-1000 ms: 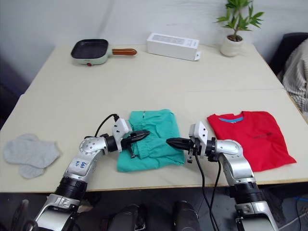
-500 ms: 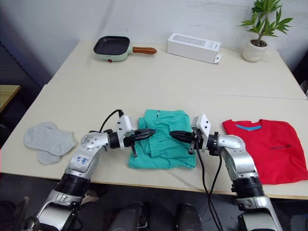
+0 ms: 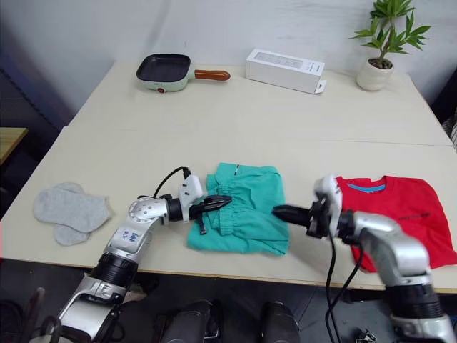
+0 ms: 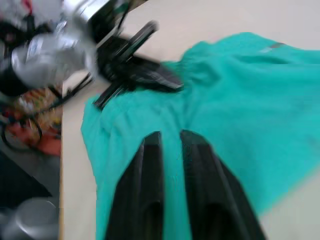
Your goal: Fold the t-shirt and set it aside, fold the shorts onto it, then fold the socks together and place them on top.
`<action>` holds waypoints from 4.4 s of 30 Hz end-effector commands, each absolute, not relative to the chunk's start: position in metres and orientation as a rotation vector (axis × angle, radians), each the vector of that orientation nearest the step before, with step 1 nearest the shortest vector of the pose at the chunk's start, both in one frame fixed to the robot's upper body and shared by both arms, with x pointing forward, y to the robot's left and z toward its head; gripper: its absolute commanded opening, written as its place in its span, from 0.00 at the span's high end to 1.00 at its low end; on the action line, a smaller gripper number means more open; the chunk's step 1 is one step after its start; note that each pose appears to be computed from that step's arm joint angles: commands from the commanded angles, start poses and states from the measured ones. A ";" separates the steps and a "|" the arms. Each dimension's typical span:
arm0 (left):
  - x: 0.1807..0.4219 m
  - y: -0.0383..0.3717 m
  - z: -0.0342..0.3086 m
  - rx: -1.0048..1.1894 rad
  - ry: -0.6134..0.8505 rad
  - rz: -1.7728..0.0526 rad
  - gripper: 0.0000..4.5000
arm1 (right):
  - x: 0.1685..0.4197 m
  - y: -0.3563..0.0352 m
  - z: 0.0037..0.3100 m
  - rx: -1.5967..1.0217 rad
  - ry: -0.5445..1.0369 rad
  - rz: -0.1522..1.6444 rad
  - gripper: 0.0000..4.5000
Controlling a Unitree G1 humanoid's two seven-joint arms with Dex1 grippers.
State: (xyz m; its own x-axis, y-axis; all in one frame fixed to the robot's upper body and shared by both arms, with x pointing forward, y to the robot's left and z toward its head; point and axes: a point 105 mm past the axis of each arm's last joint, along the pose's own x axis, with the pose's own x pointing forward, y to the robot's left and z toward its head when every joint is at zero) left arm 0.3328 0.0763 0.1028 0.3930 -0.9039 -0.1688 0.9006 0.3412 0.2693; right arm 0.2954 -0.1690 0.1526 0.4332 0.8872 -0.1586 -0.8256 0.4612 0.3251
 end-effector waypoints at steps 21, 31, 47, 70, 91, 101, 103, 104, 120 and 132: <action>0.331 0.071 0.102 0.361 -0.065 -1.199 1.00 | 0.336 -0.109 0.126 0.566 0.769 0.997 0.55; 0.313 0.066 0.140 0.166 -0.167 -1.298 1.00 | 0.298 -0.153 0.189 0.525 0.592 1.168 0.99; 0.266 0.075 0.177 0.088 -0.145 -1.479 0.01 | 0.280 -0.350 0.201 -0.181 0.804 0.768 1.00; 0.268 0.098 0.180 0.174 -0.117 -1.412 0.00 | 0.285 -0.427 0.202 -0.429 0.859 0.412 0.27; 0.226 0.285 0.148 0.288 -0.040 -0.535 0.00 | 0.280 -0.210 0.177 -0.401 -0.164 0.975 0.01; 0.099 0.410 0.091 0.155 0.230 0.172 0.00 | 0.249 -0.169 0.132 -0.350 -0.280 1.124 0.01; 0.084 0.416 0.089 0.114 0.251 0.242 0.00 | 0.245 -0.169 0.131 -0.313 -0.299 1.147 0.01; 0.083 0.416 0.089 0.111 0.253 0.253 0.00 | 0.245 -0.169 0.131 -0.300 -0.294 1.150 0.01; 0.184 0.345 0.120 0.176 0.520 -0.134 0.00 | 0.254 -0.147 0.148 -0.278 -0.324 1.245 0.01; 0.217 0.331 0.088 0.192 0.627 -0.202 0.56 | 0.255 -0.146 0.145 -0.284 -0.314 1.223 0.00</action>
